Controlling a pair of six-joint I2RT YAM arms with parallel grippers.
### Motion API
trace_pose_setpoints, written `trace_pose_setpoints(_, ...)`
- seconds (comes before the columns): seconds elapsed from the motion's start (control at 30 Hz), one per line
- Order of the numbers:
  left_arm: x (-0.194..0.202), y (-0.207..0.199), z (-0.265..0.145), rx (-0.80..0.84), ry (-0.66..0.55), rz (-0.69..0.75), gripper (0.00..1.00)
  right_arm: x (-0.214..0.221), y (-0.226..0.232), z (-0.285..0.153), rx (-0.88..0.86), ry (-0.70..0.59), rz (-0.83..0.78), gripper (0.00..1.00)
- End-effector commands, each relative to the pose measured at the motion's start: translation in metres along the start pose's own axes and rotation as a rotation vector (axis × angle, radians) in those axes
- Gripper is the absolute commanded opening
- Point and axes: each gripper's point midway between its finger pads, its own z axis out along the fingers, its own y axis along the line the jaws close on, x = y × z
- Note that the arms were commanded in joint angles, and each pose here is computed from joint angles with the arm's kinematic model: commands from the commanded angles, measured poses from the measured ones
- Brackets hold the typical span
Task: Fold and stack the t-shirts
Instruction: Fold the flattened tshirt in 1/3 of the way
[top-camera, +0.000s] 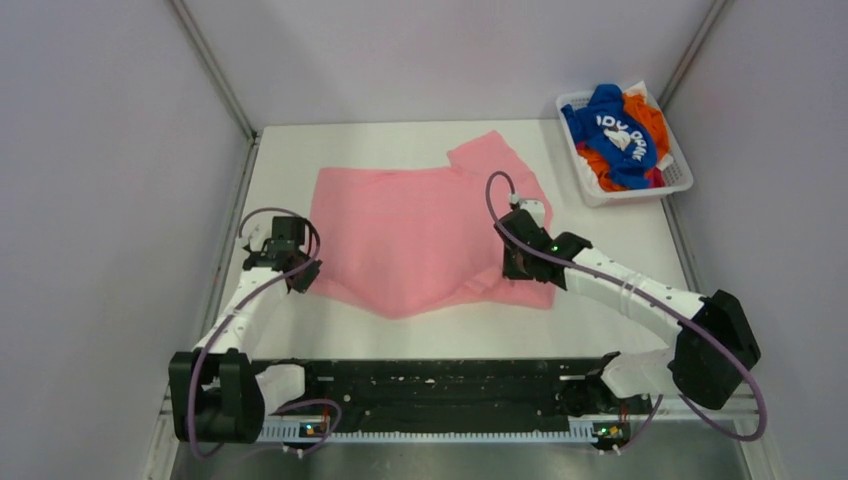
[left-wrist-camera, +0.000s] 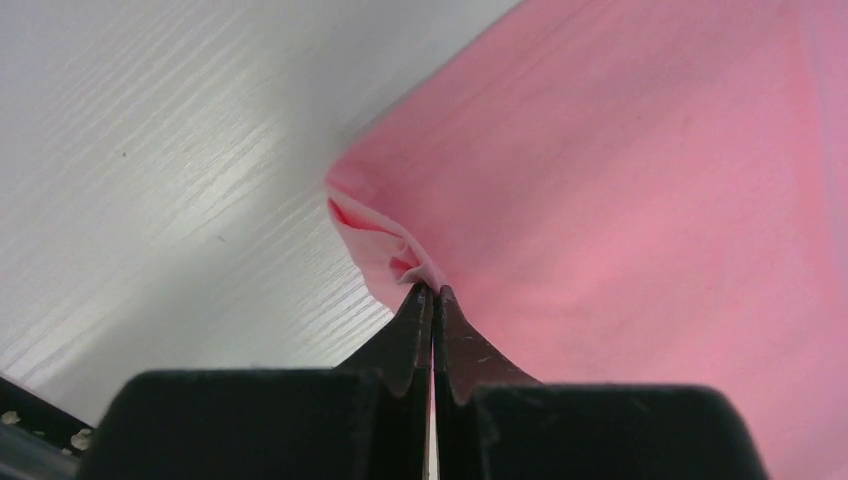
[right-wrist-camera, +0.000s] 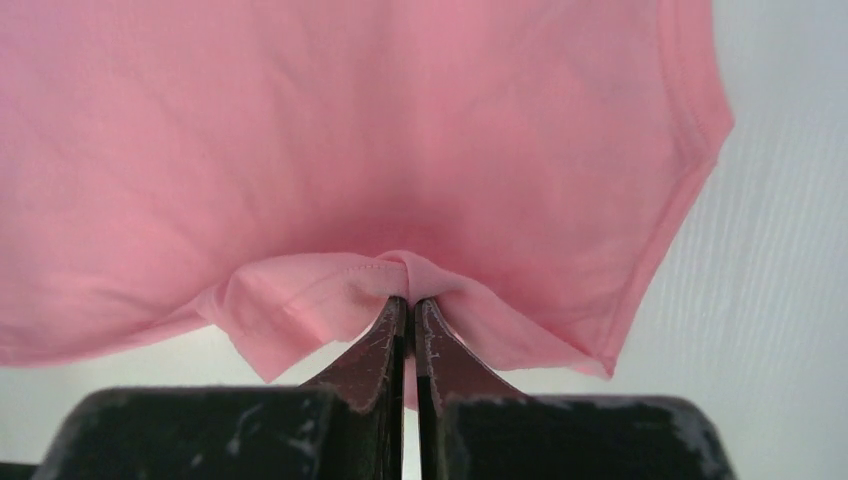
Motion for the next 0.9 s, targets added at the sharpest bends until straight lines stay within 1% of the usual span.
trace_pose_setpoints(0.0, -0.034, -0.031, -0.004, 0.056, -0.092, -0.024, 0.00, -0.049, 0.004, 0.000, -0.023, -0.098, -0.022, 0.00)
trace_pose_setpoints(0.17, -0.050, -0.046, -0.003, 0.061, -0.117, -0.029, 0.00, -0.074, 0.003, 0.009, -0.040, -0.122, 0.006, 0.00)
trace_pose_setpoints(0.43, -0.066, -0.064, 0.003, 0.064, -0.147, -0.005, 0.00, -0.098, -0.008, 0.023, -0.037, -0.123, 0.033, 0.00)
trace_pose_setpoints(0.67, -0.072, -0.078, 0.022, 0.040, -0.140, 0.009, 0.00, -0.123, -0.012, 0.040, -0.032, -0.144, 0.014, 0.00)
trace_pose_setpoints(0.77, -0.084, -0.077, 0.032, 0.017, -0.157, -0.009, 0.00, -0.131, -0.014, 0.051, -0.026, -0.139, 0.010, 0.00)
trace_pose_setpoints(0.87, -0.086, -0.082, 0.044, -0.001, -0.141, -0.010, 0.00, -0.135, -0.018, 0.067, -0.007, -0.122, 0.006, 0.04)
